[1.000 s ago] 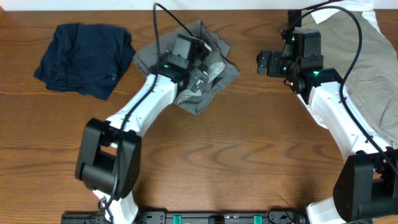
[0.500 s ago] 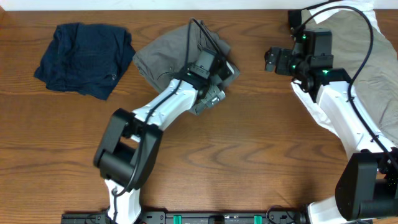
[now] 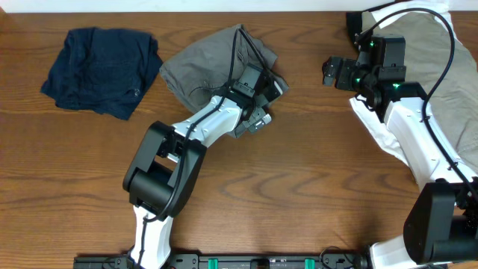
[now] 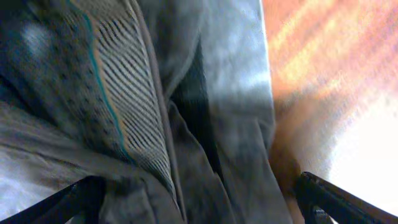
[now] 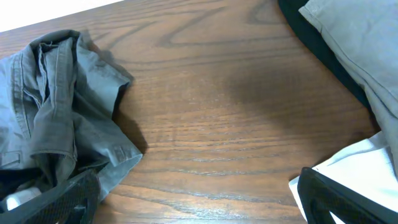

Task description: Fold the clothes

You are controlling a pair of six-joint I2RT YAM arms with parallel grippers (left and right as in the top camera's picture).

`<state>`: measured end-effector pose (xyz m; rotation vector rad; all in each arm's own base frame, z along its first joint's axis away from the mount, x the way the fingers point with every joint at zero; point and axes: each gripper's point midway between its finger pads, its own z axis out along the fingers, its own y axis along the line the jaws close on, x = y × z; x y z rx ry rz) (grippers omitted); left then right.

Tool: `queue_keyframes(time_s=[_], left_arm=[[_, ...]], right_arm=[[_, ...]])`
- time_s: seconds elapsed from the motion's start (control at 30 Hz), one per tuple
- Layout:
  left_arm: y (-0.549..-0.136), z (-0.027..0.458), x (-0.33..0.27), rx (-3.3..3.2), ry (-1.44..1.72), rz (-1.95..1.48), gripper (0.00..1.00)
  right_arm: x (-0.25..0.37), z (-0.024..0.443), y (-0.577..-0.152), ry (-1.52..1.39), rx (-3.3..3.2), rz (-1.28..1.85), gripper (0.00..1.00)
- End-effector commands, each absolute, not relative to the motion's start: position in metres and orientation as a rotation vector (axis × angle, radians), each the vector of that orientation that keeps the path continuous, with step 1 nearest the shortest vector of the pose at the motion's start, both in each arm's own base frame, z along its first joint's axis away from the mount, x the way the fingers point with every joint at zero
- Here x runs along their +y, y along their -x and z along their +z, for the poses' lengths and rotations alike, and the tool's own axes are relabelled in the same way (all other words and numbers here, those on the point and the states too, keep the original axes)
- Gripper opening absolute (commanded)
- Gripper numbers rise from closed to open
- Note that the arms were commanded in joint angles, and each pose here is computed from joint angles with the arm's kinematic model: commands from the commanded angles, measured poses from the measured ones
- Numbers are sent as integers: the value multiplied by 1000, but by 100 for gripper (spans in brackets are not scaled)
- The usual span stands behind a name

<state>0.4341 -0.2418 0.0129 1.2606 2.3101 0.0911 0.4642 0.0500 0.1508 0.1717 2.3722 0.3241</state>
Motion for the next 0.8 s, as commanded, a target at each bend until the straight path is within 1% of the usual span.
queue_keyframes(time_s=[0.0, 0.03, 0.1, 0.13, 0.17, 0.27, 0.3, 0.33, 0.37, 0.4, 0.47, 0.53, 0.63, 0.77], left_arm=[[-438, -28, -222, 2368, -1278, 232, 92], [-444, -32, -217, 2364, -1258, 295, 87], [-451, -41, -210, 2359, -1234, 372, 81], [-454, -46, -206, 2356, -1226, 407, 76], [-457, -50, -203, 2349, -1227, 438, 69], [-461, -61, -198, 2342, -1233, 483, 35], [-462, -62, -196, 2341, -1229, 492, 29], [-464, -62, -194, 2339, -1217, 504, 25], [-466, -61, -192, 2338, -1207, 512, 19], [-468, -60, -191, 2335, -1196, 512, 9], [-475, -54, -187, 2323, -1156, 524, 6], [-486, -41, -180, 2295, -1101, 584, 6], [-502, -9, -170, 2232, -990, 687, 6], [-514, 45, -169, 2154, -902, 685, 6]], right_arm=[[50, 150, -463, -157, 2378, 339, 99], [50, 150, -463, -156, 2379, 341, 99], [50, 149, -462, -157, 2384, 340, 99], [50, 148, -461, -157, 2387, 340, 99], [50, 148, -461, -158, 2390, 339, 99], [50, 147, -459, -159, 2397, 339, 99], [50, 147, -459, -159, 2398, 339, 99], [50, 146, -459, -159, 2400, 339, 99], [50, 146, -459, -159, 2400, 339, 99], [50, 146, -459, -159, 2400, 339, 99], [50, 146, -459, -159, 2400, 338, 99], [50, 146, -459, -159, 2400, 339, 99], [50, 146, -459, -159, 2400, 339, 99], [50, 147, -459, -159, 2397, 339, 99]])
